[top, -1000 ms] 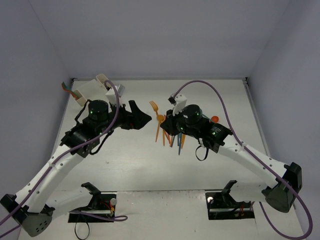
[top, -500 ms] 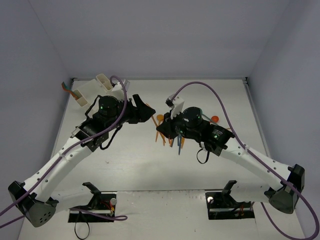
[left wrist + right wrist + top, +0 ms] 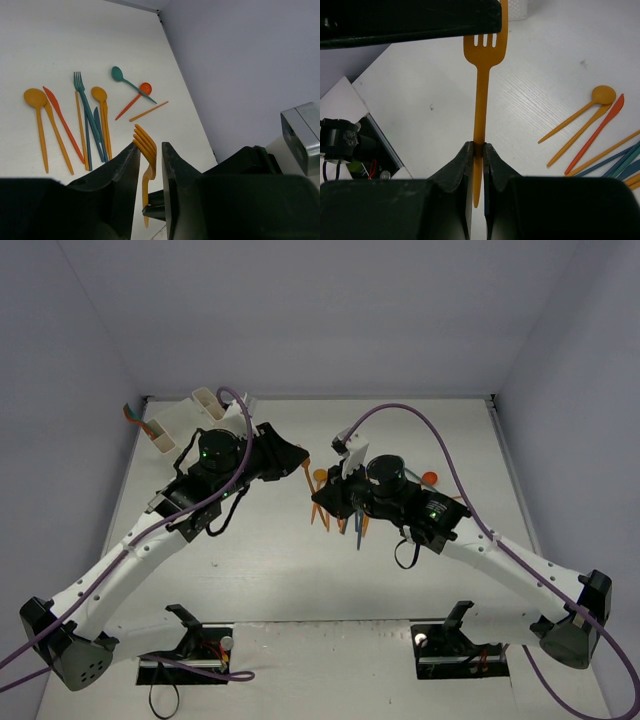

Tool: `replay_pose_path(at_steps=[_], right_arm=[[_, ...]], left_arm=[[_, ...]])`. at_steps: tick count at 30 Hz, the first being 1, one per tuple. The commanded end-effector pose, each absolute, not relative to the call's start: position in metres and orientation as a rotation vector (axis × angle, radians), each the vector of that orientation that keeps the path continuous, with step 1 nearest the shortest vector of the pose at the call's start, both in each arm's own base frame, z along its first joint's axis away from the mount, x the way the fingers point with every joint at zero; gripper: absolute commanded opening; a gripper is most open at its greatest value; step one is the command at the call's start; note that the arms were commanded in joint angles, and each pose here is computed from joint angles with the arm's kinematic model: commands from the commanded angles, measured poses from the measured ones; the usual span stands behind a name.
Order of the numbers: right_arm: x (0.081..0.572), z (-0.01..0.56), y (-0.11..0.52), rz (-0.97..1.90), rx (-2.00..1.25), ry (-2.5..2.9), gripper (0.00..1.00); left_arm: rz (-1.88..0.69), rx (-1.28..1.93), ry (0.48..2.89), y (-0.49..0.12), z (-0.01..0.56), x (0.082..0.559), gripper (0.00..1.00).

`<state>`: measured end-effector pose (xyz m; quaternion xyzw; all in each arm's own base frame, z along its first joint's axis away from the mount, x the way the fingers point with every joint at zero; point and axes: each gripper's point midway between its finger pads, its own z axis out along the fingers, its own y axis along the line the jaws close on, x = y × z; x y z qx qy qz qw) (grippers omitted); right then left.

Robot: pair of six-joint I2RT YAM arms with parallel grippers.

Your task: Sort the eating utensils into containers

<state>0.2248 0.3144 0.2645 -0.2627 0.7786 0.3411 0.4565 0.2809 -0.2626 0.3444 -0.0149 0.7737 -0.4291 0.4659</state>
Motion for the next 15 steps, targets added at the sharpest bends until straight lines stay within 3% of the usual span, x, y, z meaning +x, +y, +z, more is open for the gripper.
replay_pose_path(at_steps=[1, 5, 11, 15], right_arm=[[0.224, 0.299, 0.321, 0.891, -0.644, 1.799, 0.00], [0.226, 0.297, 0.321, 0.882, -0.648, 1.799, 0.02], [0.231, 0.293, 0.319, 0.849, -0.630, 1.810, 0.40], [0.238, 0.289, 0.312, 0.802, -0.593, 1.820, 0.55]], left_arm=[[-1.123, -0.046, 1.766, -0.268, 0.383, 0.286, 0.15], [-1.121, -0.057, 1.759, -0.267, 0.384, 0.287, 0.01], [-1.056, -0.069, 1.731, -0.256, 0.387, 0.291, 0.00], [-0.900, -0.083, 1.723, -0.233, 0.383, 0.301, 0.00]])
